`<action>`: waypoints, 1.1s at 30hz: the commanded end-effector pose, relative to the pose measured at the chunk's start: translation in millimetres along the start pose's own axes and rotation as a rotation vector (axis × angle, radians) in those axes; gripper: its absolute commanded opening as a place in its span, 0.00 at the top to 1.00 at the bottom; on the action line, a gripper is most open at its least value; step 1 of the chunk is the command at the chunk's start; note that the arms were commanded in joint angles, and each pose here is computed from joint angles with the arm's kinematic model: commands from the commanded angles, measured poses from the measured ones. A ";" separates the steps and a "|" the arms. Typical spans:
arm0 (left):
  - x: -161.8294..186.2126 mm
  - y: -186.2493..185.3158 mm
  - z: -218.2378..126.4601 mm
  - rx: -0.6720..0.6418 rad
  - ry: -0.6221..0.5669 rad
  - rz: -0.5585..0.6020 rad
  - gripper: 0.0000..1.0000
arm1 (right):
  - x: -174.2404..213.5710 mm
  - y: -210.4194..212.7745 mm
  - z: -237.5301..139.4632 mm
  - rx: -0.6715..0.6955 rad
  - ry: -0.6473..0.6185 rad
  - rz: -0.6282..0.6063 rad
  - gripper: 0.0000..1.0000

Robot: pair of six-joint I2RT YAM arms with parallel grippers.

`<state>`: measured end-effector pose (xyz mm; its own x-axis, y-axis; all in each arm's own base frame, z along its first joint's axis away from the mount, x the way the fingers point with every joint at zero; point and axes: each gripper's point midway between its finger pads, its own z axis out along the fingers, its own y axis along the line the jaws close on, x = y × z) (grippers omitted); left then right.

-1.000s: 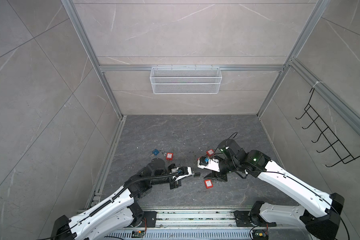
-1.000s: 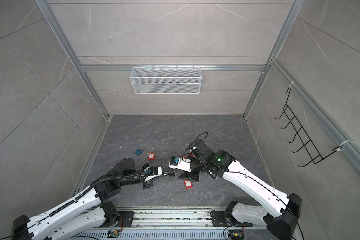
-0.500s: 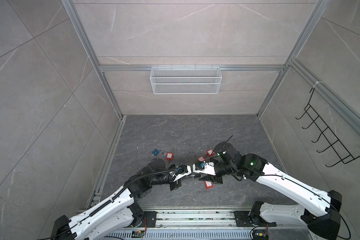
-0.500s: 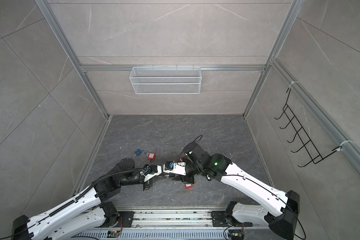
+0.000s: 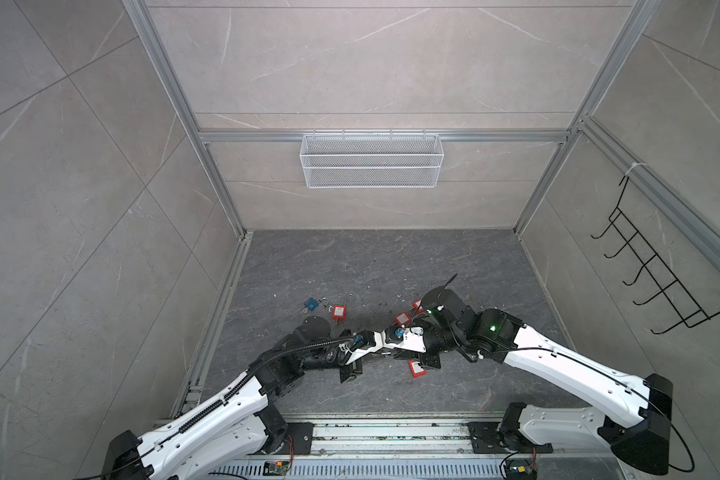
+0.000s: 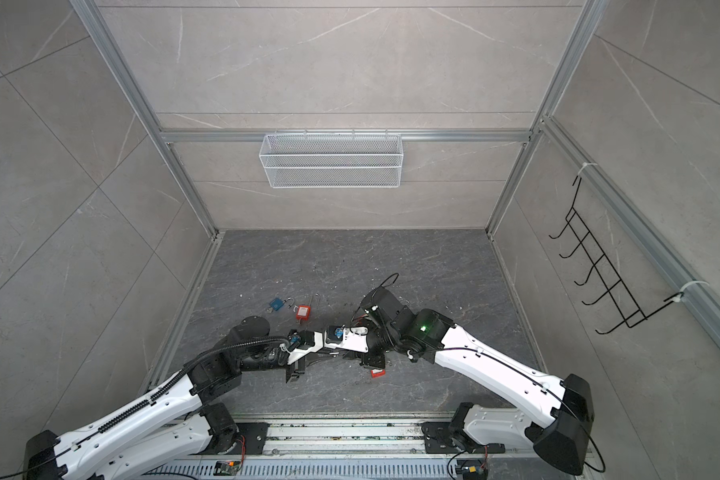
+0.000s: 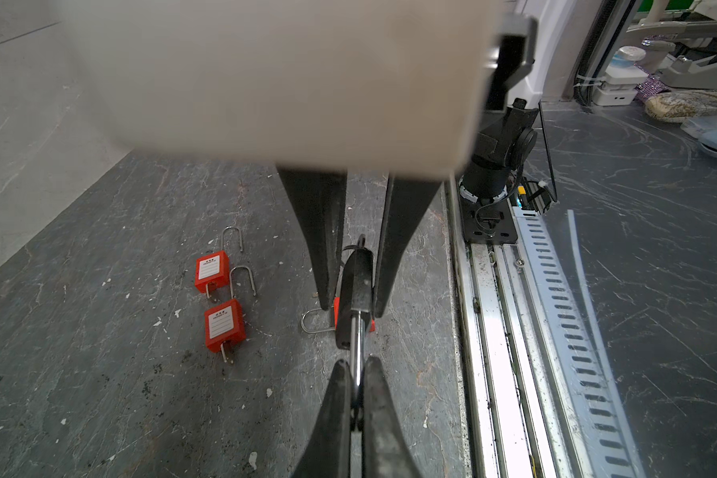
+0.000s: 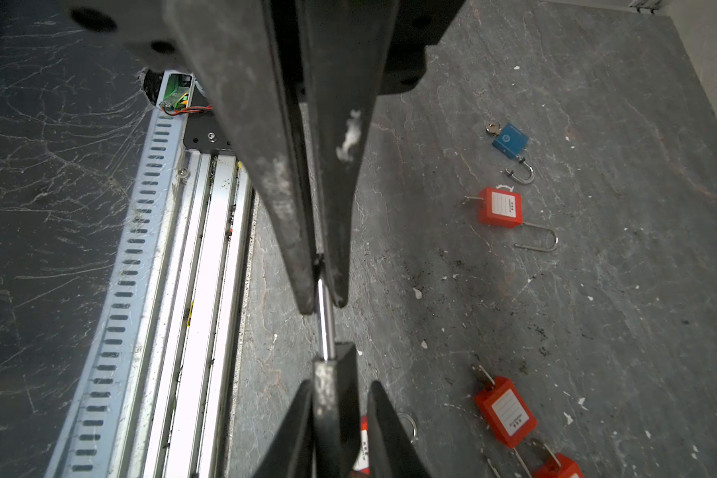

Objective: Lock with the key

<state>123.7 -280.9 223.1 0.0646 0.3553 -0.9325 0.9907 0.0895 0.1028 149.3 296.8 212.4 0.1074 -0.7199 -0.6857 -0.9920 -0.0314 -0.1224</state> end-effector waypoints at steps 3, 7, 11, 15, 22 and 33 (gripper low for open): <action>-28.9 1.4 -5.3 0.009 -0.069 0.021 1.00 | 2.3 6.5 1.7 -0.022 -0.002 -0.004 0.83; -25.2 6.8 -6.3 -0.026 -0.045 0.011 0.94 | -1.1 7.8 -1.8 -0.023 -0.018 -0.006 0.89; -14.3 5.2 -10.2 -0.040 -0.008 0.021 0.68 | -6.3 8.7 -5.9 -0.022 -0.041 0.004 0.90; -4.0 1.4 -11.0 -0.037 0.006 0.013 0.66 | -9.4 8.9 -6.6 -0.026 -0.053 0.010 0.92; -6.1 1.0 -7.3 -0.023 -0.013 0.017 0.79 | -13.0 8.9 -5.2 -0.046 -0.053 0.016 0.93; -9.7 -4.5 -3.4 0.025 -0.028 0.030 1.00 | -25.4 14.2 -11.3 -0.076 -0.102 0.007 0.98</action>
<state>121.4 -276.4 218.7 0.0550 0.3817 -0.9226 0.9915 0.0881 0.0956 138.1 297.7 214.9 0.0960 -0.7021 -0.7056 -0.9953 -0.0569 -0.0788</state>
